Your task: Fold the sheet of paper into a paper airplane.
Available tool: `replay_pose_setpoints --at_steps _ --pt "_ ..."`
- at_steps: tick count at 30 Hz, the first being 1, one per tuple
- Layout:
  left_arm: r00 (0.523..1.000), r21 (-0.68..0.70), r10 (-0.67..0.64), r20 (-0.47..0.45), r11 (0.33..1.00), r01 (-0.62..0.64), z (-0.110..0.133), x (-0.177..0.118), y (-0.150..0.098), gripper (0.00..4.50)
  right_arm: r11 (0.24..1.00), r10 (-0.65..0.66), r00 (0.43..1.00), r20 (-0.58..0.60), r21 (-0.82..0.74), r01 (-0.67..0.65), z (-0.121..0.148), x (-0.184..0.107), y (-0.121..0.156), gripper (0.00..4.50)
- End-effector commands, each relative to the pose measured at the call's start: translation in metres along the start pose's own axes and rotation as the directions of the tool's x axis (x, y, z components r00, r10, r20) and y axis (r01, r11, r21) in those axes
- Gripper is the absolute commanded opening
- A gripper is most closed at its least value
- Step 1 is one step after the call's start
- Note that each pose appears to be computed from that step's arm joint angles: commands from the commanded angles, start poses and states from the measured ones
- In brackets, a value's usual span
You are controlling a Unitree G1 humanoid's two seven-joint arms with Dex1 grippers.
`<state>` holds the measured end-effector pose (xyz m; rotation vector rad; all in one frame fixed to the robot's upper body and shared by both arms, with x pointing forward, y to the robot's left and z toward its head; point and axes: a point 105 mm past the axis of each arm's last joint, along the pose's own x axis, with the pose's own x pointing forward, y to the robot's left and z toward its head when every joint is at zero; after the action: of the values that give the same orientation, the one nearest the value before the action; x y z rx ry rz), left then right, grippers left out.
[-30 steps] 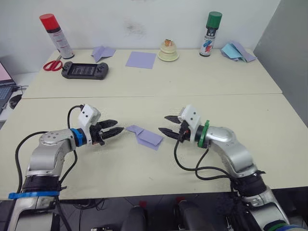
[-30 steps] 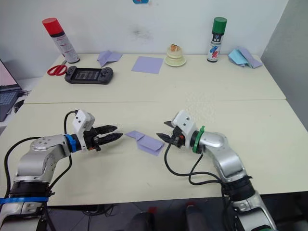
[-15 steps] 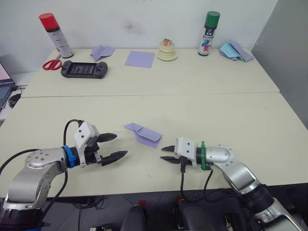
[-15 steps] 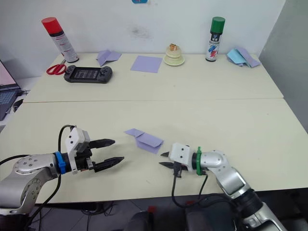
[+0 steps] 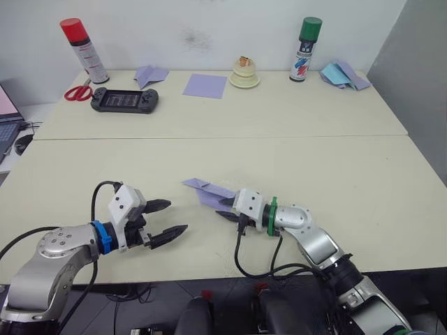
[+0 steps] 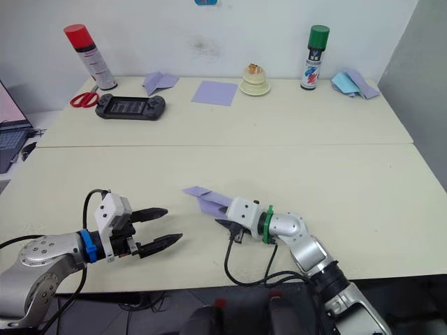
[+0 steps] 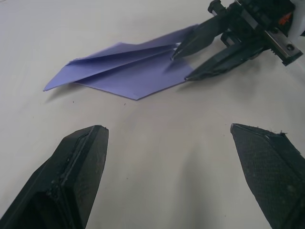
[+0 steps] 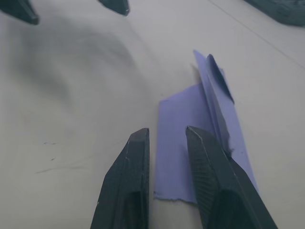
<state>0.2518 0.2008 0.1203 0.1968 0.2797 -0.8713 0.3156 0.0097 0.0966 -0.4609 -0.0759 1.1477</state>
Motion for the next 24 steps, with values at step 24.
replay_pose_setpoints --at_steps 24 --pt "0.995 0.049 -0.059 0.086 0.997 0.055 0.037 -0.007 0.002 4.50 0.997 -0.058 0.991 -0.118 -0.050 0.052 -0.002 0.037 -0.049 2.49"
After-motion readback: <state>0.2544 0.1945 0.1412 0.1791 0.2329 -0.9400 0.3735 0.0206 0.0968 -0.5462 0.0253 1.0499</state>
